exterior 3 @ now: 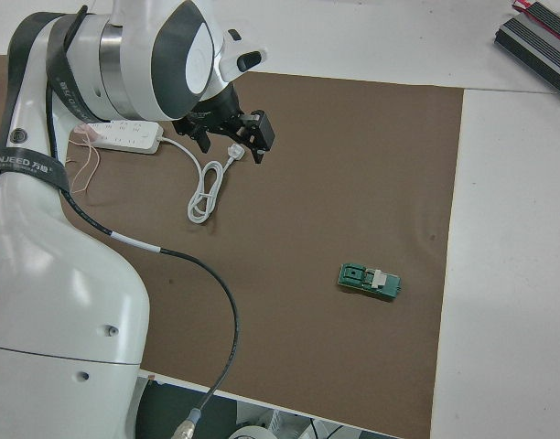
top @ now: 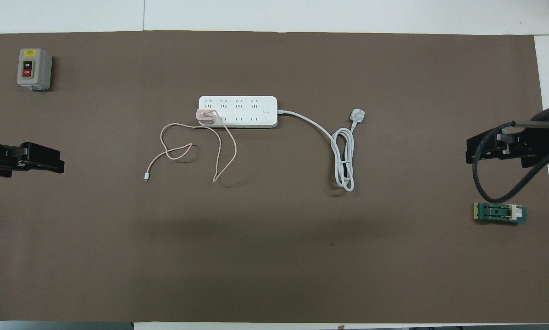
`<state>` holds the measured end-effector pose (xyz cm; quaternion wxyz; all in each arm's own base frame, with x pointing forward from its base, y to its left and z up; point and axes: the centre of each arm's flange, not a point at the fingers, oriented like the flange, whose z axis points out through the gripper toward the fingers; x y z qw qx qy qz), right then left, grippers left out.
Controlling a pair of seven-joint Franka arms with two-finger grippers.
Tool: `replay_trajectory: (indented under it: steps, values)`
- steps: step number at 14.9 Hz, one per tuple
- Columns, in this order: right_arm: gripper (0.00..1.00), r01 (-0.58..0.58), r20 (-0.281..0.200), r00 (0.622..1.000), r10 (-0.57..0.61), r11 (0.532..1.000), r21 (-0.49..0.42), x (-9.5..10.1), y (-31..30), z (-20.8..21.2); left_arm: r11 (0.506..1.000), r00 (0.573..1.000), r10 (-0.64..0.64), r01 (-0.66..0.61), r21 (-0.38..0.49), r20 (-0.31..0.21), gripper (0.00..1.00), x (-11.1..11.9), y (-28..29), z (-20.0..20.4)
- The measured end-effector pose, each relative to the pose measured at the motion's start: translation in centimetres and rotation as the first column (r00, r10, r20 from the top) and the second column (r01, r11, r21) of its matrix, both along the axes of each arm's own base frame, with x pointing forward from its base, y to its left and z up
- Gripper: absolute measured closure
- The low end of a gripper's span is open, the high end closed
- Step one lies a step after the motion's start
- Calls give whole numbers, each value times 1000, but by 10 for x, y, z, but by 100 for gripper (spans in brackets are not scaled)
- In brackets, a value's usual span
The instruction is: Unplug charger and place it aside
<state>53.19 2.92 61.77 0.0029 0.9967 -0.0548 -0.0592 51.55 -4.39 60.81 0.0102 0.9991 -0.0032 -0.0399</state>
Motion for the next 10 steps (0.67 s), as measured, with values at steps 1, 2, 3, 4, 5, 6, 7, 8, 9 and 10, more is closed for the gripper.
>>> replay_trajectory:
  steps: [1,2,3,4,5,6,7,8,9,10]
  values:
    - [0,3,-7,1000,-3,1000,0,-1,-2,-3,1000,1000,0,0,0,0,0,0,0,0]
    - [0,7,-7,1000,-7,1000,0,-1,-3,-6,1000,1000,0,0,0,0,0,0,0,0]
    - [0,22,-1,1000,-22,1000,0,0,-4,-7,1000,1000,0,0,0,0,0,0,0,0]
    - [0,68,4,998,-68,998,-2,1,-4,-8,1000,1000,0,0,0,0,0,0,0,0]
    - [0,133,4,991,-133,991,-7,1,-2,-9,1000,1000,0,0,0,0,0,0,0,0]
    - [0,208,1,978,-208,978,-10,1,0,-11,1000,1000,0,0,0,0,0,0,0,0]
    - [0,291,-8,957,-291,957,-5,2,5,-13,1000,1000,6,-6,1,1,0,0,0,1]
    - [0,383,-27,923,-383,924,9,3,10,-17,1000,1000,31,-31,3,3,0,0,-1,2]
    - [0,465,-54,885,-463,885,21,7,15,-23,997,997,82,-82,7,4,0,0,-2,2]
    - [0,535,-83,843,-532,844,27,12,19,-32,988,989,151,-151,12,9,0,0,-6,3]
